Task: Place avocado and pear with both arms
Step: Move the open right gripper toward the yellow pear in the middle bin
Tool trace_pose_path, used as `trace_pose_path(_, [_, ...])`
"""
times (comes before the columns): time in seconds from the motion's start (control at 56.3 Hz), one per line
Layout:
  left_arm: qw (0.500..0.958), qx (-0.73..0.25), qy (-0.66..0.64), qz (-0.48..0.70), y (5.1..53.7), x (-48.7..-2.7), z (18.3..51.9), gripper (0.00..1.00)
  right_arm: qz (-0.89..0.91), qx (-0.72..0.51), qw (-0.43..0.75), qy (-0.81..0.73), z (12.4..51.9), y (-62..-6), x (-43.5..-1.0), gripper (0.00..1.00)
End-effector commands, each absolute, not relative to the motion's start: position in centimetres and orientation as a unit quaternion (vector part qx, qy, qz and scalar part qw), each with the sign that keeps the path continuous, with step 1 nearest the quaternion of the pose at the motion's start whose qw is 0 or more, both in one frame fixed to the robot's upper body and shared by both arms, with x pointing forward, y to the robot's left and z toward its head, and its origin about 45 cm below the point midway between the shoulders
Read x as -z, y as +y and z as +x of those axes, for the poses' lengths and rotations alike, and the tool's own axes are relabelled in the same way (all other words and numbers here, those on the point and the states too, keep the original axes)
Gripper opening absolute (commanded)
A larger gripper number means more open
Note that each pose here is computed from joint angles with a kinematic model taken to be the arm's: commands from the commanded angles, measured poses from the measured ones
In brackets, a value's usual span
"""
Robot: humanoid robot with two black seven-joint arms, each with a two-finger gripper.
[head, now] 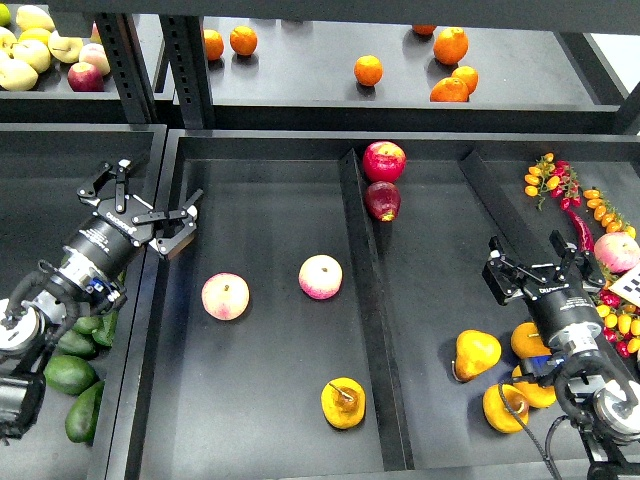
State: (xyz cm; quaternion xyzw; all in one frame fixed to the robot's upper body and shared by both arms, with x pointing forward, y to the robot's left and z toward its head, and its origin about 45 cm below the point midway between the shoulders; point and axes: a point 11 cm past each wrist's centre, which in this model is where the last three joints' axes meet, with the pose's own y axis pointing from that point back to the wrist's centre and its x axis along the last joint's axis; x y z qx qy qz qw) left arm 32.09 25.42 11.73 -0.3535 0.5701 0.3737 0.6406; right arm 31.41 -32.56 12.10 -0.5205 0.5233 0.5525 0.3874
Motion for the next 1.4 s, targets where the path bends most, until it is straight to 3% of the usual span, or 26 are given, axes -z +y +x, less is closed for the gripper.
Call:
trace_pose_path(0.0, [0.634, -0.377, 0.573, -0.356, 25.6, -11.3, 30.9, 0.99, -0.526, -0.555, 0.382, 0.519, 31.4, -32.1, -12.2, 1.0])
trace_pose_path(0.32, [0.604, -0.393, 0.593, -0.359, 26.4, -9.1, 27.4, 0.99, -0.555, -0.563, 0.366, 0.491, 32.7, -30.3, -13.3, 1.0])
trace_pose_path(0.728, [0.596, -0.398, 0.601, -0.354, 26.4, -8.4, 25.7, 0.99, -0.703, -0.59, 0.168, 0.36, 35.3, -22.4, -17.0, 1.0])
trace_pose_path(1.012, [0.591, -0.401, 0.605, -0.352, 26.5, -8.0, 25.2, 0.99, -0.728, -0.599, 0.052, 0.329, 33.9, -20.3, -15.4, 1.0])
trace_pose_path(1.385, [0.592, -0.399, 0.606, -0.35, 26.3, -8.0, 25.1, 0.99, -0.743, -0.562, -0.102, 0.35, 30.9, -22.5, -11.8, 1.0])
